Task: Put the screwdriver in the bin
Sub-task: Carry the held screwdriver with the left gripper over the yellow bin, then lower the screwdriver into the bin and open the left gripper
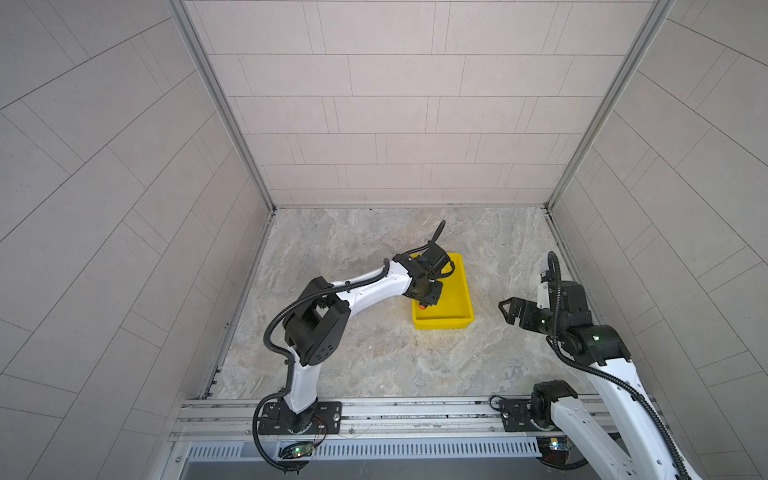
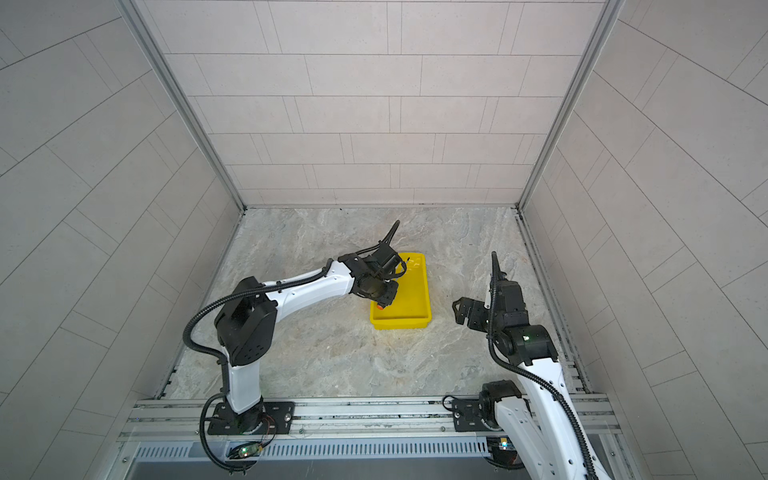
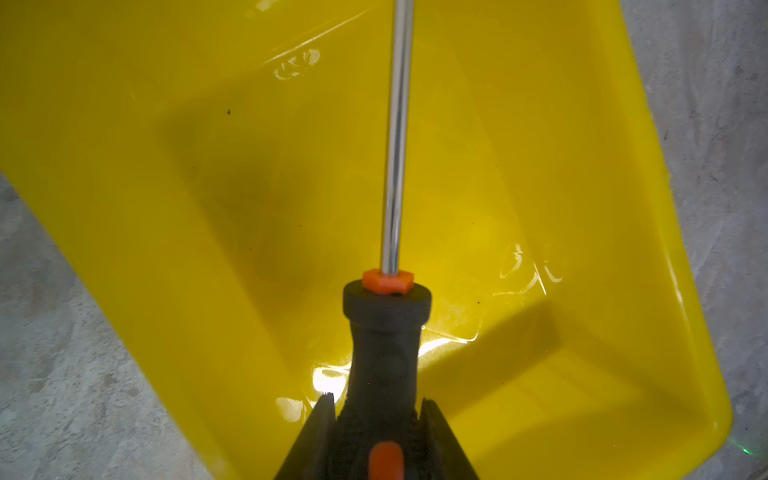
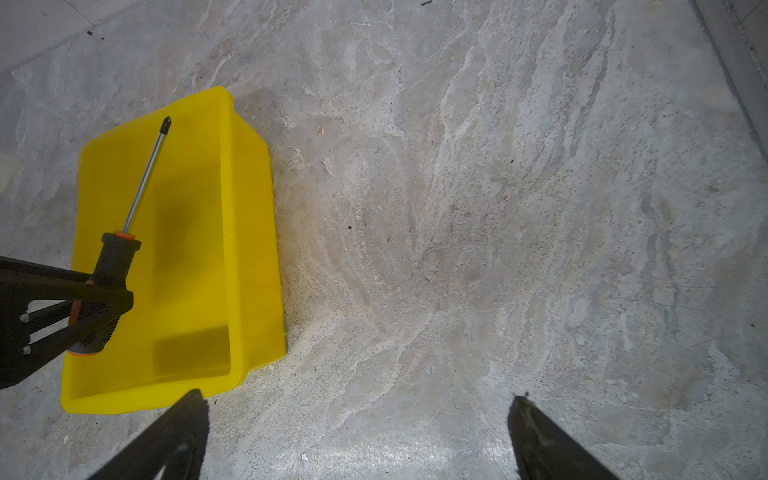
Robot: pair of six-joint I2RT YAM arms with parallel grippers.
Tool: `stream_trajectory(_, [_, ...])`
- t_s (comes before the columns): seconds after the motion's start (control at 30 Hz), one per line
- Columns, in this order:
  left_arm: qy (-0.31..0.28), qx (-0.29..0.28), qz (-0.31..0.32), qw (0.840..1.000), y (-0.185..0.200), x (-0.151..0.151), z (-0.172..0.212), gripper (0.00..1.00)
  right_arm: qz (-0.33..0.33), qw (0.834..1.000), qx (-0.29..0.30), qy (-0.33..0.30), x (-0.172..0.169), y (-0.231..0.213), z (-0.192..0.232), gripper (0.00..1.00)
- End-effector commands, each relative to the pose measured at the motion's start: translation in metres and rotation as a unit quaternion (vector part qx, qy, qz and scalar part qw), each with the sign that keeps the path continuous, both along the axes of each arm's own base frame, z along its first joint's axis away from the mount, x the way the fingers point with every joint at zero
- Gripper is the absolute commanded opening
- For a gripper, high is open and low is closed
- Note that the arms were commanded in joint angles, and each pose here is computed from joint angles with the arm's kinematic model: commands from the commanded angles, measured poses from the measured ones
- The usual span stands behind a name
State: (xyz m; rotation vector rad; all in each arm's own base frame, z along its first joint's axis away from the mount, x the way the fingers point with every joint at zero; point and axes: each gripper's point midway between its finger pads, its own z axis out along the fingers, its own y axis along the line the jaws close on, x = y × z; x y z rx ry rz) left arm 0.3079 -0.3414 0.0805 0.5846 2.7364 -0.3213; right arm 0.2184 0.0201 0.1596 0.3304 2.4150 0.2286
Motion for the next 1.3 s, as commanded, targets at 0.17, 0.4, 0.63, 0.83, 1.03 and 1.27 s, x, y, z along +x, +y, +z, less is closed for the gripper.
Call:
stream_trajectory(0.17, [0.002,-0.013,-0.020,1.000,-0.022,0.007,-0.010,0.10,-0.015,1.000,-0.009,-0.007,-0.003,-0.006,0.002,1.00])
stream_trajectory(0.4, [0.021,-0.022,-0.027,0.999,-0.033,0.007,-0.024,0.18,-0.024,0.999,-0.008,-0.036,-0.007,-0.009,0.012,1.00])
stream_trajectory(0.63, [0.033,-0.024,-0.032,0.999,-0.038,0.007,-0.036,0.27,-0.023,0.998,-0.007,-0.054,-0.010,-0.009,0.020,1.00])
stream_trajectory(0.83, [0.034,-0.021,-0.036,0.999,-0.038,0.007,-0.038,0.29,-0.024,0.998,-0.007,-0.053,-0.011,-0.009,0.019,1.00])
stream_trajectory(1.03, [0.030,-0.003,-0.031,0.999,-0.030,0.007,-0.036,0.32,-0.024,0.998,-0.006,-0.053,-0.010,-0.009,0.019,1.00])
stream_trajectory(1.27, [0.024,0.008,-0.026,0.999,-0.025,0.008,-0.035,0.43,-0.025,0.998,-0.004,-0.055,-0.010,-0.008,0.019,1.00])
